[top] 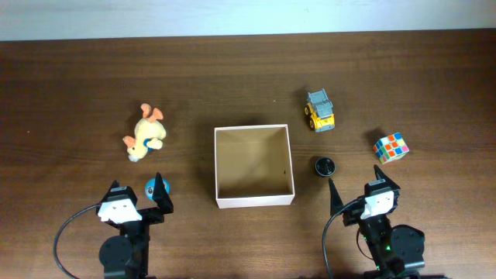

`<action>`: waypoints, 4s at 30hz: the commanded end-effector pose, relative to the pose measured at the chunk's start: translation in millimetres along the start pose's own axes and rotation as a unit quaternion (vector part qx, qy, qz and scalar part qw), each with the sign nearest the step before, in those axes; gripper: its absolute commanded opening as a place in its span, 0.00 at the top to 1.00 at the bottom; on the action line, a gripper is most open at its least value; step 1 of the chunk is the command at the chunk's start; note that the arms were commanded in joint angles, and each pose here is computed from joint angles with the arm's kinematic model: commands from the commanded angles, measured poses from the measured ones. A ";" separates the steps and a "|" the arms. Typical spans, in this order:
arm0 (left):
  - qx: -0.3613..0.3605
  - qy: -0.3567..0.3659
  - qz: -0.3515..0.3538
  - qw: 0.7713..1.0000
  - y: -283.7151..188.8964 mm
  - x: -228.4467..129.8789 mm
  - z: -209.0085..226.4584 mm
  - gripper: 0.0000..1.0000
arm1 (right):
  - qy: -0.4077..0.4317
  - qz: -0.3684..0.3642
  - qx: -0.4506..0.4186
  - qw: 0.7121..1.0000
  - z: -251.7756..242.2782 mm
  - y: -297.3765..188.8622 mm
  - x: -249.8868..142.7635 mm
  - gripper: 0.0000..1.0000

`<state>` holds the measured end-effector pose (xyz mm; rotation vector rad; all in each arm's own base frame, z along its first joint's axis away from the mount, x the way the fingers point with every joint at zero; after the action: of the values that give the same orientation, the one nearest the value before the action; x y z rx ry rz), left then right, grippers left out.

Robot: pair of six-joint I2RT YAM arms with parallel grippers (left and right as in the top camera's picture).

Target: Pack container

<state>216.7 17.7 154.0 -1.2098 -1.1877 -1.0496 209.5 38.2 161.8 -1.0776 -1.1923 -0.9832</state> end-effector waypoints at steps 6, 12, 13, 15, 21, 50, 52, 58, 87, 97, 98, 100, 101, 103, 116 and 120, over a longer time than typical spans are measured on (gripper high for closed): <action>-0.004 -0.003 0.000 1.000 0.0 -1.6 -0.8 0.01 | 0.005 -0.002 -0.008 1.000 -2.8 0.2 -1.9 0.01; -0.004 -0.003 0.000 1.000 0.0 -1.5 -0.7 0.01 | 0.005 -0.002 -0.008 1.000 -2.7 0.2 -1.9 0.01; -0.004 -0.003 0.000 1.000 0.0 -1.6 -0.8 0.01 | 0.005 -0.002 -0.008 1.000 -2.8 0.2 -1.9 0.01; -0.004 -0.003 0.000 1.000 0.0 -1.6 -0.8 0.01 | 0.005 -0.002 -0.008 1.000 -2.8 0.2 -1.9 0.01; -0.004 -0.003 0.000 1.000 0.0 -1.6 -0.8 0.01 | 0.005 -0.002 -0.008 1.000 -2.8 0.2 -1.9 0.01; -0.004 -0.003 0.000 1.000 0.0 -1.6 -0.7 0.01 | 0.051 -0.030 0.003 0.998 -0.1 -0.1 10.1 0.01; -0.004 -0.003 0.000 1.000 0.0 -1.6 -0.8 0.01 | 0.112 -0.030 0.005 0.993 0.0 -0.3 10.5 0.01; -0.004 -0.003 0.000 1.000 0.0 -1.5 -0.8 0.01 | 0.215 0.002 0.024 0.976 8.5 -11.5 27.4 0.01; -0.004 -0.003 0.000 1.000 0.0 -1.6 -0.7 0.01 | 0.057 0.471 0.021 0.880 -5.4 140.6 79.1 0.01; -0.004 -0.003 0.000 1.000 0.0 -1.6 -0.7 0.01 | 0.005 0.458 -0.021 0.889 -31.1 198.1 43.0 0.01; -0.004 -0.003 0.000 1.000 0.0 -1.6 -0.7 0.01 | 0.006 0.452 -0.021 0.892 -31.5 201.7 43.3 0.01; -0.004 -0.003 0.000 1.000 0.0 -1.5 -0.7 0.01 | 0.007 0.440 -0.023 0.897 -32.9 209.6 43.5 0.01; -0.004 -0.003 0.000 1.000 0.0 -1.6 -0.8 0.01 | 0.006 0.432 -0.024 0.902 -33.8 214.9 44.0 0.01; -0.004 -0.003 0.000 1.000 0.0 -1.6 -0.7 0.01 | 0.007 0.420 -0.025 0.907 -34.7 222.7 44.6 0.01; -0.004 -0.003 0.000 1.000 0.0 -1.6 -0.8 0.01 | 0.033 0.446 -0.032 0.894 -37.4 241.2 4.7 0.00; -0.004 -0.003 0.000 1.000 0.0 -1.6 -0.7 0.01 | 0.034 0.438 -0.029 0.898 -38.0 245.4 5.5 0.00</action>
<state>216.7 17.7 153.8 -1.2104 -1.1870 -1.0492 447.6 57.6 131.7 -1.4295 -0.4858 -0.2973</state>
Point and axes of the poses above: each gripper's point midway between its finger pads, its own y axis out along the fingers, its own z axis along the line the jaws close on, x = y × z, the point moved 3 cm from there along -y, back along the fingers, and after that the axes turned 8 degrees about y, right-handed, at the moved point
